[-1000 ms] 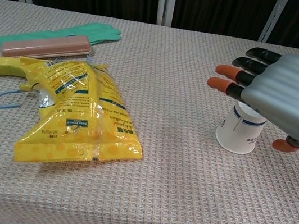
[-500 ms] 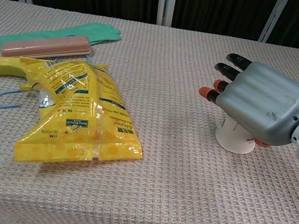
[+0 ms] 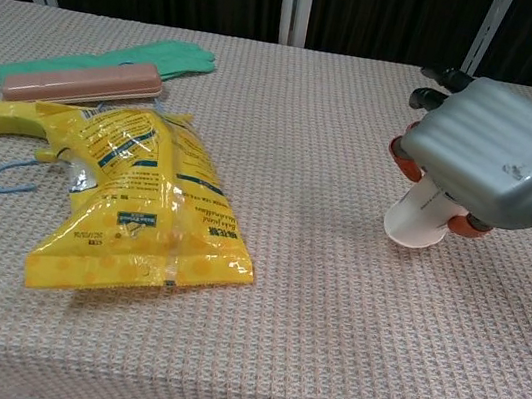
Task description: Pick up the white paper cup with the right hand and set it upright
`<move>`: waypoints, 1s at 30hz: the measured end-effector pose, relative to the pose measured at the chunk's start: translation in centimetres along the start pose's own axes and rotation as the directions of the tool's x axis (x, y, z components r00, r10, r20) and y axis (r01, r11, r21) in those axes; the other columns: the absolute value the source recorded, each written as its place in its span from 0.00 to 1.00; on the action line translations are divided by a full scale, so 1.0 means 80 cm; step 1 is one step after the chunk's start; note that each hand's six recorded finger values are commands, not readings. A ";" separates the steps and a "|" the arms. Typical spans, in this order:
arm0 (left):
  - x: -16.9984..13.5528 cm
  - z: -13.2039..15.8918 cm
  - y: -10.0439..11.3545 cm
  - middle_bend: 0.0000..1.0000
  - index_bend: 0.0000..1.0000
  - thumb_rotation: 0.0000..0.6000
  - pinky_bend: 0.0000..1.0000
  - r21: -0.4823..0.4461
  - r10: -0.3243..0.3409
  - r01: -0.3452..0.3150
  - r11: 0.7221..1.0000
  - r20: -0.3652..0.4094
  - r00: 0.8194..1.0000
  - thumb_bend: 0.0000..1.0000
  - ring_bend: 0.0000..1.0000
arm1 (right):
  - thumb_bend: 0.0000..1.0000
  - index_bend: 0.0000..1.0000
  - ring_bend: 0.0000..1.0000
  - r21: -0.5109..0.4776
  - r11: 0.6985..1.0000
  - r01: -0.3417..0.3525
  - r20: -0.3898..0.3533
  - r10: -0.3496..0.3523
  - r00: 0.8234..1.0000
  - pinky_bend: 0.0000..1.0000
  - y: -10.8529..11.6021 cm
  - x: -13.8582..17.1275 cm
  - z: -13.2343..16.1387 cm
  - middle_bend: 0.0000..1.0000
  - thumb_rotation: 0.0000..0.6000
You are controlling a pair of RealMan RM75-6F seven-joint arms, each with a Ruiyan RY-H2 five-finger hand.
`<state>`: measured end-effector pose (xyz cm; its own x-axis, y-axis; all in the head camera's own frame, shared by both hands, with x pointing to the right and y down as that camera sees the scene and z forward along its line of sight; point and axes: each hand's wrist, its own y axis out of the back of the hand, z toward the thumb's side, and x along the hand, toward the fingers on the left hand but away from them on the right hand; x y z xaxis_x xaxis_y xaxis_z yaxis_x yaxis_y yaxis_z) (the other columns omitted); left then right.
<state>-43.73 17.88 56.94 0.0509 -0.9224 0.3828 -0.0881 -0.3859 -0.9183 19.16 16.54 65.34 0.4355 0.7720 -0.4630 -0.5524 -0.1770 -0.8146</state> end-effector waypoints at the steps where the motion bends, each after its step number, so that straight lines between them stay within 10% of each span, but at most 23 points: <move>1: 0.000 0.000 -0.001 0.00 0.02 1.00 0.00 0.001 -0.001 0.001 1.000 0.001 1.000 0.06 0.00 | 0.16 0.65 0.19 -0.052 0.999 -0.001 0.012 0.001 1.000 0.00 -0.002 -0.001 -0.005 0.60 1.00; 4: 0.001 0.002 -0.003 0.00 0.02 1.00 0.00 0.003 -0.008 0.008 1.000 0.005 1.000 0.06 0.00 | 0.18 0.68 0.22 -0.271 0.963 0.002 0.048 0.011 0.999 0.00 -0.009 -0.004 -0.022 0.62 1.00; 7: 0.002 0.005 -0.005 0.00 0.02 1.00 0.00 -0.002 -0.016 0.016 1.000 0.015 1.000 0.06 0.00 | 0.18 0.68 0.22 -0.519 0.855 0.020 0.080 0.026 0.996 0.00 -0.020 -0.007 -0.039 0.62 1.00; 15: 0.002 0.004 -0.007 0.00 0.02 1.00 0.00 0.000 -0.022 0.022 1.000 0.014 1.000 0.06 0.00 | 0.14 0.50 0.12 -0.940 0.328 0.094 0.131 0.093 0.987 0.00 -0.061 -0.008 -0.087 0.47 1.00; 18: 0.002 0.004 -0.006 0.00 0.02 1.00 0.00 -0.004 -0.021 0.022 1.000 0.016 1.000 0.06 0.00 | 0.08 0.25 0.02 -0.974 0.209 0.088 0.119 0.142 0.983 0.00 -0.085 -0.006 -0.105 0.30 1.00; 23: 0.002 0.005 -0.006 0.00 0.02 1.00 0.00 -0.012 -0.023 0.023 1.000 0.023 0.999 0.06 0.00 | 0.03 0.01 0.00 -0.977 0.204 0.057 0.097 0.192 0.977 0.00 -0.109 -0.001 -0.133 0.09 1.00; 30: 0.001 0.005 -0.005 0.00 0.02 1.00 0.00 -0.014 -0.020 0.020 1.000 0.024 1.000 0.06 0.00 | 0.02 0.00 0.00 -0.915 0.404 0.003 0.072 0.156 0.985 0.00 -0.092 0.004 -0.145 0.04 1.00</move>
<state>-43.27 17.95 57.30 0.0768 -0.9140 0.3984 -0.1014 -0.4047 -0.9088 31.58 11.02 67.16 0.2919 0.7770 -0.5578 0.4287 -0.6276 -0.6499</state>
